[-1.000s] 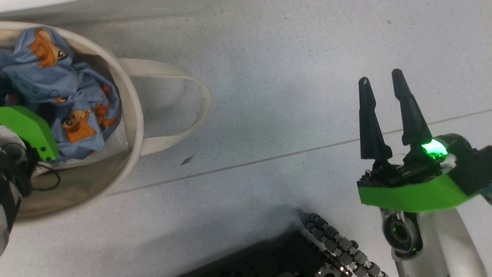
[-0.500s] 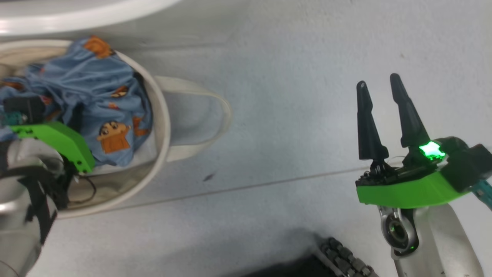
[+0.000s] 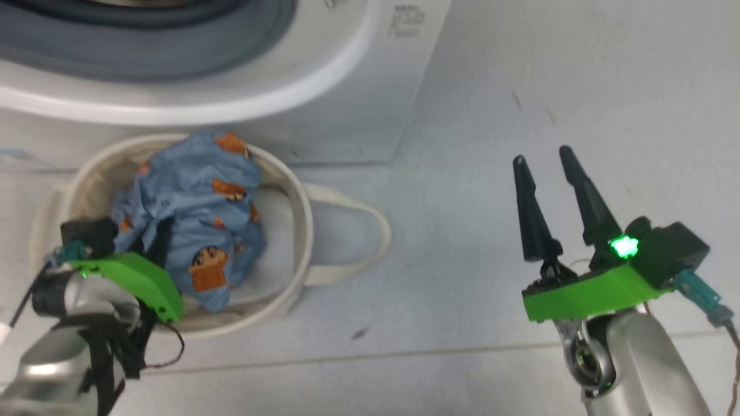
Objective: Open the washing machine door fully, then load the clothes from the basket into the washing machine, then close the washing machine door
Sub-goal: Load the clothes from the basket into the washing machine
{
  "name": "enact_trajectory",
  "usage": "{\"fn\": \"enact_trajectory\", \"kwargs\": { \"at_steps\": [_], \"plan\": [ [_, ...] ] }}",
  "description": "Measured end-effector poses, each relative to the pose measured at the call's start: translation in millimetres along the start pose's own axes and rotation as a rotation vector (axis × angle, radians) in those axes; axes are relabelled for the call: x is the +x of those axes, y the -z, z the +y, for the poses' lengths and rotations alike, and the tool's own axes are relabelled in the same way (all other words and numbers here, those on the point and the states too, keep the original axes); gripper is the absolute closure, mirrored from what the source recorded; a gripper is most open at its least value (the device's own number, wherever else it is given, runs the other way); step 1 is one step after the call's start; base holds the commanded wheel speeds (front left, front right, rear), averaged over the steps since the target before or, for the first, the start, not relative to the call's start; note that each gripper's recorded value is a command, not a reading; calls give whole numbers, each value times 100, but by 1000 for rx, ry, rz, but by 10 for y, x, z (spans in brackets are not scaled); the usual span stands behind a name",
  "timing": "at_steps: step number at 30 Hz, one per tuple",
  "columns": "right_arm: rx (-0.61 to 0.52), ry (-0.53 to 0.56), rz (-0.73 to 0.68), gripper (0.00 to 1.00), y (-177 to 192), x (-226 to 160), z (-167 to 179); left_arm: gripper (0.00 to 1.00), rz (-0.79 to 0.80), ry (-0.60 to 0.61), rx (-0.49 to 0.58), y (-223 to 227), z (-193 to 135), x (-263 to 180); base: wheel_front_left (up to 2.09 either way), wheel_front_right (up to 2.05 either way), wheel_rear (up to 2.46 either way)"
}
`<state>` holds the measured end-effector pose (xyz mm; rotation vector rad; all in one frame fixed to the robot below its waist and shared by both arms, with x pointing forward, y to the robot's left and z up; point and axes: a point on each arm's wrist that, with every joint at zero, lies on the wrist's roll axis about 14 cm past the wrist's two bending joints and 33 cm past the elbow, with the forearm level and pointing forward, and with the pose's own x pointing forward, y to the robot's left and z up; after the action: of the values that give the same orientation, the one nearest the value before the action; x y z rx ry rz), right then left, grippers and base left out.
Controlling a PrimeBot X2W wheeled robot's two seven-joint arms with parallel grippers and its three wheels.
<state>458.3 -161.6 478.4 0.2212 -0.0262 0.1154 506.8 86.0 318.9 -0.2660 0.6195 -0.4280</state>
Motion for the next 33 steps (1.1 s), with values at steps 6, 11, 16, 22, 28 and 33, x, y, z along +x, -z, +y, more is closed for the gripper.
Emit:
{"fn": "enact_trajectory", "kwargs": {
  "at_steps": [6, 11, 16, 22, 28, 33],
  "plan": [
    [23, -44, -7, 0, -160, -214, 184, 100, -118, -16, 21, -354, -133, -413, 0, 0, 0],
    [39, -89, -59, 0, -405, -321, 363, 100, -266, -21, 66, -776, -346, -751, 0, 0, 0],
    [50, -124, -72, 0, -519, -473, 491, 100, -356, -9, 93, -890, -575, -1103, 0, 0, 0],
    [42, -137, -86, 0, -603, -567, 517, 100, -425, -29, 122, -1010, -640, -1398, 0, 0, 0],
    [40, -126, -87, 0, -615, -577, 480, 100, -473, -23, 133, -1193, -683, -1456, 0, 0, 0],
    [41, -111, -78, 0, -582, -572, 428, 100, -488, -12, 126, -1274, -704, -1406, 0, 0, 0]
  ]
}}
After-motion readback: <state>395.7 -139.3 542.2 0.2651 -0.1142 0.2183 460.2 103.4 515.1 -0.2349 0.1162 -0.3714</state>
